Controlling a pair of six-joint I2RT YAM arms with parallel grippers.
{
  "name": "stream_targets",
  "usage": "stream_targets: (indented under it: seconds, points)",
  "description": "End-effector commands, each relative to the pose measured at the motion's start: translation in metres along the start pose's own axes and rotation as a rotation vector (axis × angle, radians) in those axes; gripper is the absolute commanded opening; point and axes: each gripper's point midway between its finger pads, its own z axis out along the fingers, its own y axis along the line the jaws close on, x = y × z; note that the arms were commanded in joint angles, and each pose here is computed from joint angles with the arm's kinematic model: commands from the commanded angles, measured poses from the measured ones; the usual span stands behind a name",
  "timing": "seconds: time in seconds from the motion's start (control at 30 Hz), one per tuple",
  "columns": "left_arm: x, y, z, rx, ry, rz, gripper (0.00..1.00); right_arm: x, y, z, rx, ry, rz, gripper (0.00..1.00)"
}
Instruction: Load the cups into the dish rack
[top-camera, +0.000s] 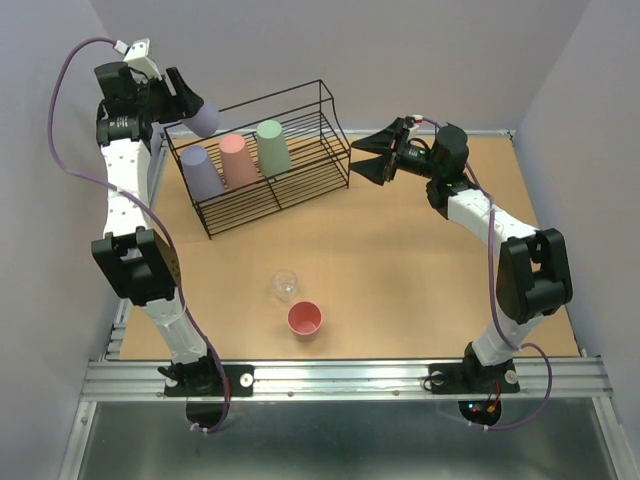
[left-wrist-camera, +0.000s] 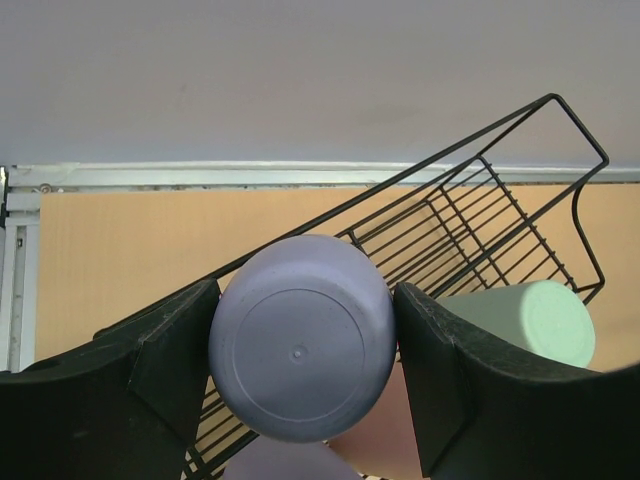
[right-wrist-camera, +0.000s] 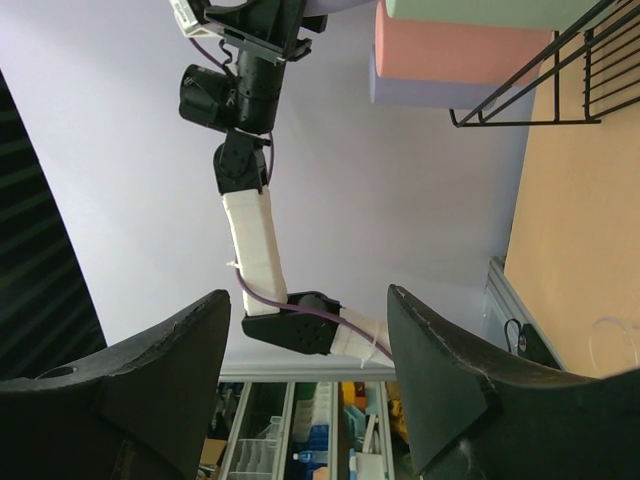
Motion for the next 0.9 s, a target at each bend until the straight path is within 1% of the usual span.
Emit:
stream_targets:
  seconds: [0.0, 0.03, 0.13, 0.2, 0.23, 0.33, 0.37, 0.53, 0.57, 0.67, 0.77, 0.83, 0.87]
  points:
    - [-0.014, -0.022, -0.011, 0.028, -0.036, 0.063, 0.0, 0.007, 0.009, -0.006, -0.016, 0.015, -0.045, 0.69]
    - [-0.012, -0.021, -0.011, 0.022, -0.033, 0.066, 0.0, 0.007, 0.01, -0.005, -0.017, 0.015, -0.046, 0.69]
    - [-0.006, -0.017, -0.004, 0.003, -0.016, 0.071, 0.04, 0.005, 0.007, -0.004, -0.011, 0.014, -0.043, 0.69]
    - [-0.005, -0.015, -0.003, 0.001, -0.012, 0.067, 0.14, 0.004, 0.006, -0.003, -0.008, 0.017, -0.043, 0.69]
    - [-0.003, -0.015, 0.0, 0.002, -0.009, 0.064, 0.21, 0.003, 0.006, -0.003, -0.007, 0.015, -0.042, 0.69]
    - [-0.003, -0.014, 0.003, 0.003, -0.006, 0.061, 0.38, 0.001, 0.004, -0.002, -0.002, 0.015, -0.039, 0.69]
    - [-0.003, -0.014, 0.004, 0.0, -0.007, 0.06, 0.44, 0.002, 0.004, -0.002, -0.002, 0.016, -0.04, 0.69]
    - [-0.001, -0.011, 0.008, -0.004, -0.003, 0.057, 0.54, -0.001, 0.001, 0.0, 0.005, 0.016, -0.034, 0.69]
    - [-0.002, -0.01, 0.007, -0.006, -0.005, 0.057, 0.59, -0.001, 0.0, 0.0, 0.006, 0.017, -0.034, 0.69]
    - [-0.001, -0.009, 0.008, -0.011, -0.004, 0.056, 0.65, -0.001, 0.0, 0.0, 0.007, 0.019, -0.034, 0.69]
    - [0.0, -0.007, 0.009, -0.021, -0.001, 0.056, 0.68, -0.001, -0.002, -0.001, 0.01, 0.017, -0.034, 0.69]
    - [0.002, -0.006, 0.009, -0.026, 0.002, 0.057, 0.68, -0.001, -0.003, 0.0, 0.013, 0.018, -0.03, 0.69]
    - [0.003, -0.003, 0.009, -0.042, 0.007, 0.061, 0.66, -0.001, -0.003, 0.0, 0.014, 0.017, -0.03, 0.69]
